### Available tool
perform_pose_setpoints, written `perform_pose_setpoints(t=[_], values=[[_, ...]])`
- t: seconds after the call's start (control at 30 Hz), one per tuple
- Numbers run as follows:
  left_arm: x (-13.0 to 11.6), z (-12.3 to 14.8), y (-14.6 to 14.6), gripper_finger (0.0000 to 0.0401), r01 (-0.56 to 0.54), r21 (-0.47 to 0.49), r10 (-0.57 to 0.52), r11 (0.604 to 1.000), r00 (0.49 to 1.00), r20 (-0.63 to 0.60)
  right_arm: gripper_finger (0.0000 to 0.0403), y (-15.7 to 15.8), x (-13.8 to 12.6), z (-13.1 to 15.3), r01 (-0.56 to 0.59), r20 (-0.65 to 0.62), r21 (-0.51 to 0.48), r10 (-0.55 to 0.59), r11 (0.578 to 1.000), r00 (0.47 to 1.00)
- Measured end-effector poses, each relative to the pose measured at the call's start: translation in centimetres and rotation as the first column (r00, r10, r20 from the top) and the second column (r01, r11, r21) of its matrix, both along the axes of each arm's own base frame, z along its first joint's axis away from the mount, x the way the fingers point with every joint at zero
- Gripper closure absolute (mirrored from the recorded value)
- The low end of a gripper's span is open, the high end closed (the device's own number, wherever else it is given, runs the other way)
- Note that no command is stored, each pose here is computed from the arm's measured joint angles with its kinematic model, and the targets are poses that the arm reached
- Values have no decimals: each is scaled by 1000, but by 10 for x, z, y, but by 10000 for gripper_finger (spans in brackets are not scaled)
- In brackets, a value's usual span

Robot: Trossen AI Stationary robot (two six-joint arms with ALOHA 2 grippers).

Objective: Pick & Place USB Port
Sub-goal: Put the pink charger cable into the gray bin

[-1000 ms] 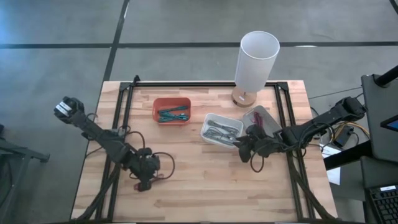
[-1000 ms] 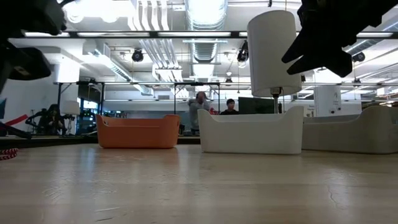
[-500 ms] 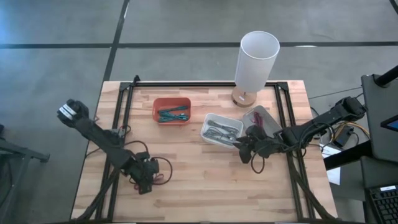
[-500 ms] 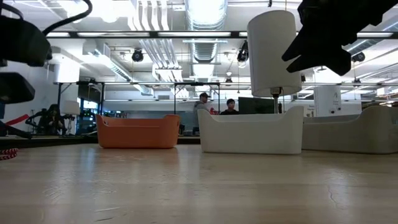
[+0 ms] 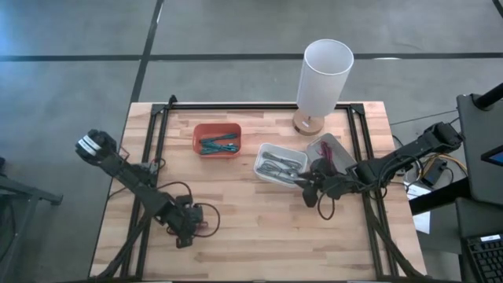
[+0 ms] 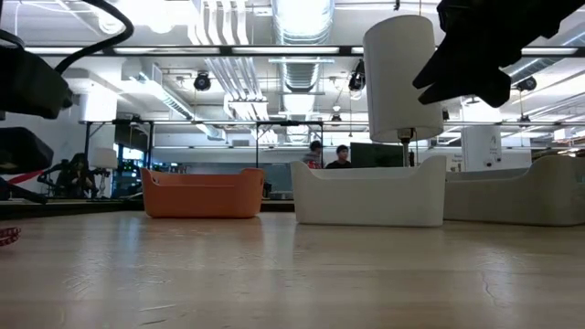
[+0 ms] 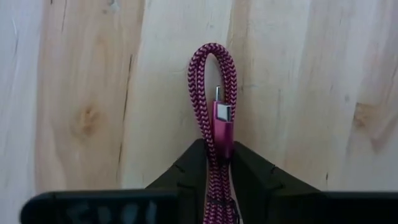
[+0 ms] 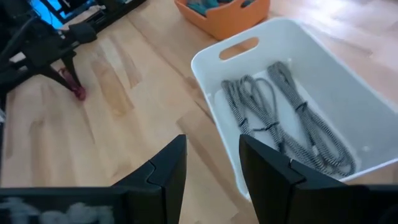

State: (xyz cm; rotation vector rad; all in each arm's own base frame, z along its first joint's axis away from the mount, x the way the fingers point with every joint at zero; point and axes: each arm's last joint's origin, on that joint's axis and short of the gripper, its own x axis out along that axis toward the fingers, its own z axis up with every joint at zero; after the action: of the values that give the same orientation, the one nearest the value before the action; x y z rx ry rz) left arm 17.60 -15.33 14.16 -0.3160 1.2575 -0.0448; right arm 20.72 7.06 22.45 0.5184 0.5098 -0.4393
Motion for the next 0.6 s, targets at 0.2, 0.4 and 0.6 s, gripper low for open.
perform_pose_setpoints(t=[0.2, 0.4, 0.6], values=[[1, 1, 0, 389, 27, 28, -28, 999, 999, 35, 265, -1, 0, 0, 0, -1, -38, 0, 999, 1000], [12, 22, -4, 385, 36, 86, -55, 996, 974, 219, 275, 2, 5, 7, -47, 59, -80, 52, 996, 997], [28, 58, -6, 388, -45, 277, -94, 960, 878, 469, 268, 6, 16, 27, -120, 237, -196, 166, 973, 957]])
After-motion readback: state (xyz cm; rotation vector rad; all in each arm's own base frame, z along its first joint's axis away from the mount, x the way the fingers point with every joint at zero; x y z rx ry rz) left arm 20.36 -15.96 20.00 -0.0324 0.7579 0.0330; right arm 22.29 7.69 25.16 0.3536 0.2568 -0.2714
